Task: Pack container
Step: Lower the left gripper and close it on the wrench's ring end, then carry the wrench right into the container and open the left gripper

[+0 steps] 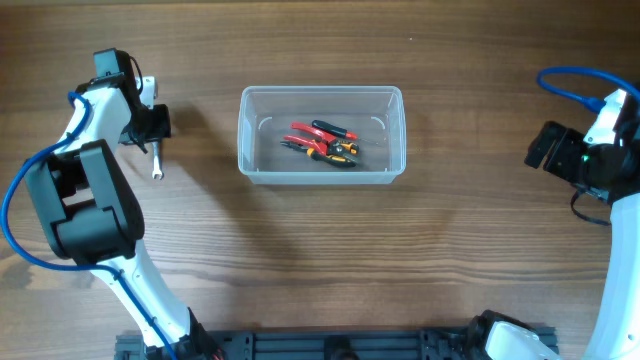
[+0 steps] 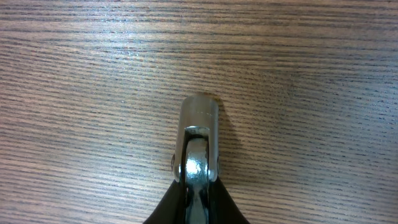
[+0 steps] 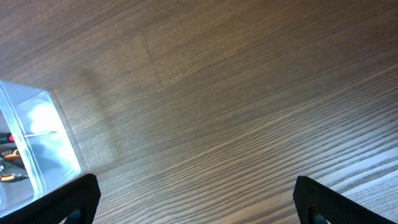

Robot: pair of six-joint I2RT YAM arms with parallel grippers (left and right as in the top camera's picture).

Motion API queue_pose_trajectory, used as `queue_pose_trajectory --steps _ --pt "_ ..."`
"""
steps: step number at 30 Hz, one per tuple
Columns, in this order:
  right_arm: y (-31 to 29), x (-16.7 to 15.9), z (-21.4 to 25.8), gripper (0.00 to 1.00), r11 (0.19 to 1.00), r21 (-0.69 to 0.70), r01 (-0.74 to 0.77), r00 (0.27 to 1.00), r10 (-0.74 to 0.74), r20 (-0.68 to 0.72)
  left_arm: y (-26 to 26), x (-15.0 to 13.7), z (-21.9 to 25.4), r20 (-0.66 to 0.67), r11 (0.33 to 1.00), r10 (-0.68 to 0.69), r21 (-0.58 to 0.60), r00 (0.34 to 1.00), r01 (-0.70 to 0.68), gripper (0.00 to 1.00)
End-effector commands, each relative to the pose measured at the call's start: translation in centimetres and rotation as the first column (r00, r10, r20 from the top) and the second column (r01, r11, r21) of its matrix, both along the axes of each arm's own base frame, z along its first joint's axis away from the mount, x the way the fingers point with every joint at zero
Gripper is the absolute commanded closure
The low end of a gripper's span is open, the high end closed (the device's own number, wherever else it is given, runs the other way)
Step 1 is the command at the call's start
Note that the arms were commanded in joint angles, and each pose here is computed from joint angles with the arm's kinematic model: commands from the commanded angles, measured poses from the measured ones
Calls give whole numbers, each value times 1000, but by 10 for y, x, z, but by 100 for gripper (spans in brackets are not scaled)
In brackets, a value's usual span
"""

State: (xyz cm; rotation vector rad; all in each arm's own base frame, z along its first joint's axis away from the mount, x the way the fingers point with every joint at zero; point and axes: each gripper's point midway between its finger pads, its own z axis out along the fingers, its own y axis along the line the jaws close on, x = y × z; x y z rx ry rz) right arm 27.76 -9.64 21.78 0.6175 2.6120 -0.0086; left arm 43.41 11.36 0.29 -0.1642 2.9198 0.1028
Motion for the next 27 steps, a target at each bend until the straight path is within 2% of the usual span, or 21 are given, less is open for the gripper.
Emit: queue_pose_trajectory --steps 1,4,7,10,14,19,21,24,27 --pt "1 1 -2 0 1000 10 -6 1000 6 -2 2 1 -8 -11 1000 8 -20 1000 -9 96" --pt "1 1 -2 0 1000 11 -6 1000 6 -2 2 4 -2 10 1000 21 -19 1000 -21 96" --pt "1 1 -2 0 1000 10 -6 1000 6 -2 -1 17 25 84 999 32 -39 996 -28 96" --pt "1 1 -2 0 1000 11 -6 1000 6 -2 -13 32 70 202 997 12 -80 979 4 96" --pt "1 1 -2 0 1000 10 -6 1000 6 -2 -38 36 135 336 993 -22 -98 942 59 96" --pt "1 1 -2 0 1000 10 -6 1000 6 -2 -105 23 218 493 965 -95 -169 865 202 96" --pt "1 1 -2 0 1000 10 -6 1000 6 -2 -147 11 249 553 929 -166 -189 816 317 96" --pt "1 1 -2 0 1000 10 -6 1000 6 -2 -210 -7 267 585 868 -279 -186 762 461 96" --pt "1 1 -2 0 1000 11 -6 1000 6 -2 -268 -24 264 581 787 -408 -167 704 594 96"
